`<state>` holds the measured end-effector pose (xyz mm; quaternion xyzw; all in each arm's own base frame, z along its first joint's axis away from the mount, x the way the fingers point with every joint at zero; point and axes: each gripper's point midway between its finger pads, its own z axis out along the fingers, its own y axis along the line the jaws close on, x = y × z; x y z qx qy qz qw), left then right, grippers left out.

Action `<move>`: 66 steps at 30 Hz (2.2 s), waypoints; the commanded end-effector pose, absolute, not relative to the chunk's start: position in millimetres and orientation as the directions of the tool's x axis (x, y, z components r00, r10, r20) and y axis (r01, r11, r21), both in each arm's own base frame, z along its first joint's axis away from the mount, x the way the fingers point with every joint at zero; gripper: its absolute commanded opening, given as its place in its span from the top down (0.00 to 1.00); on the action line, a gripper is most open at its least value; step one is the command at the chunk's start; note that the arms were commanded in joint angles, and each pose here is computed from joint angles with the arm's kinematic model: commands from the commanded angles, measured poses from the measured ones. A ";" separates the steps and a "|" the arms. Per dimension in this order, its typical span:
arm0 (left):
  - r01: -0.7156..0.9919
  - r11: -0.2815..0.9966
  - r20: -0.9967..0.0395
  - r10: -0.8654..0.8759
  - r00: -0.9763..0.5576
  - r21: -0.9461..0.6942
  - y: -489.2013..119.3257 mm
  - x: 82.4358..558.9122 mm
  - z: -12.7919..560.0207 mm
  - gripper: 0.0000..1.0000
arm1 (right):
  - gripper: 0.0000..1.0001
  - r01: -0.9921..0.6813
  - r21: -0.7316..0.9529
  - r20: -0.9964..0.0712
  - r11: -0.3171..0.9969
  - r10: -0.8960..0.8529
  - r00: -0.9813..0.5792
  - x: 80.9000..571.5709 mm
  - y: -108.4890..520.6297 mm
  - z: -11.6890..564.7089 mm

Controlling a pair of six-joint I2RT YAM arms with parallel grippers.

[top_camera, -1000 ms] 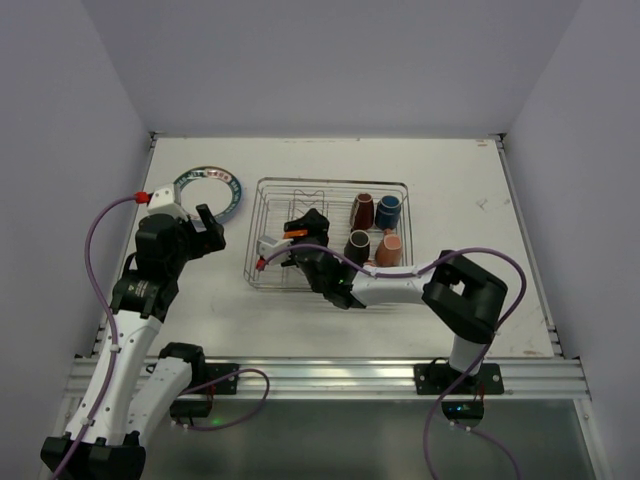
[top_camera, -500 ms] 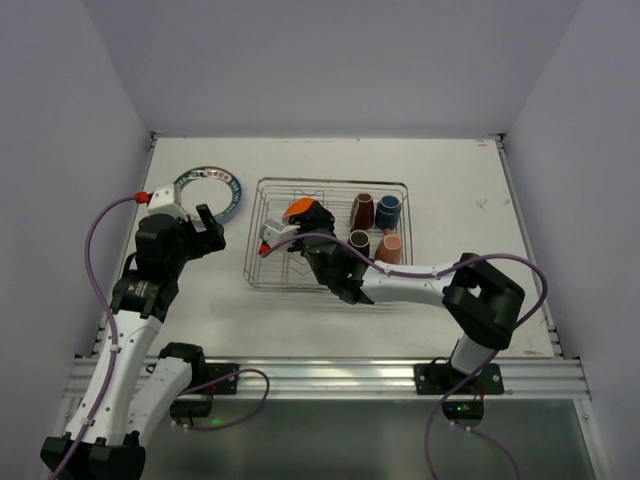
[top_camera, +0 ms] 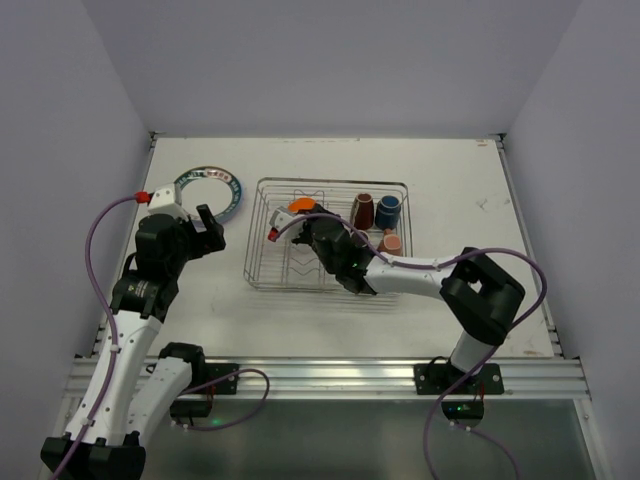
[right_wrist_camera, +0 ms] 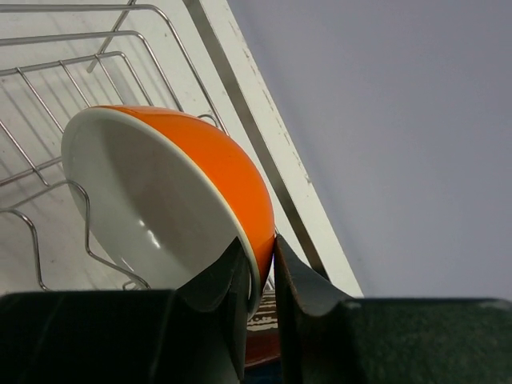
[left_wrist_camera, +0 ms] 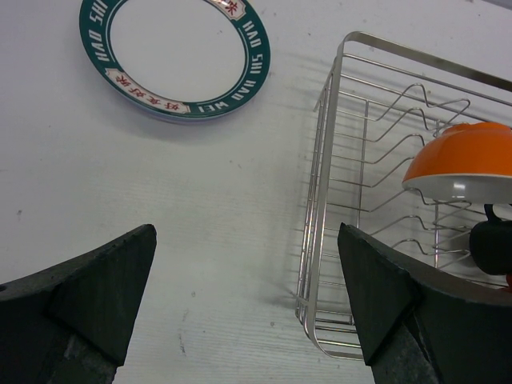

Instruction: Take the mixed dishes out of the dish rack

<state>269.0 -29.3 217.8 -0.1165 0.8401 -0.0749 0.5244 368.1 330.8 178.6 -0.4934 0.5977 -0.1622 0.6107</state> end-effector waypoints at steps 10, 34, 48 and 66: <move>-0.096 0.966 -0.889 -0.260 -0.377 -0.241 -29.7 270.9 227.2 0.00 | 1.00 -0.391 -0.735 -0.665 0.555 -0.704 0.251 368.3 331.4 200.9; -0.093 0.964 -0.892 -0.264 -0.367 -0.247 -30.0 269.8 230.3 0.00 | 1.00 -0.348 -0.586 -0.810 0.732 -0.544 0.220 366.8 320.3 255.7; 0.342 0.836 -0.864 -0.271 -0.425 -0.430 -116.5 273.4 280.4 0.00 | 1.00 -0.496 -0.053 -0.912 0.867 -0.245 -0.329 332.6 315.4 258.3; 0.280 0.937 -0.862 -0.042 -0.505 -0.210 -180.8 302.6 261.9 0.00 | 1.00 -0.390 -0.028 -0.764 0.921 -0.271 -0.585 311.2 291.6 233.9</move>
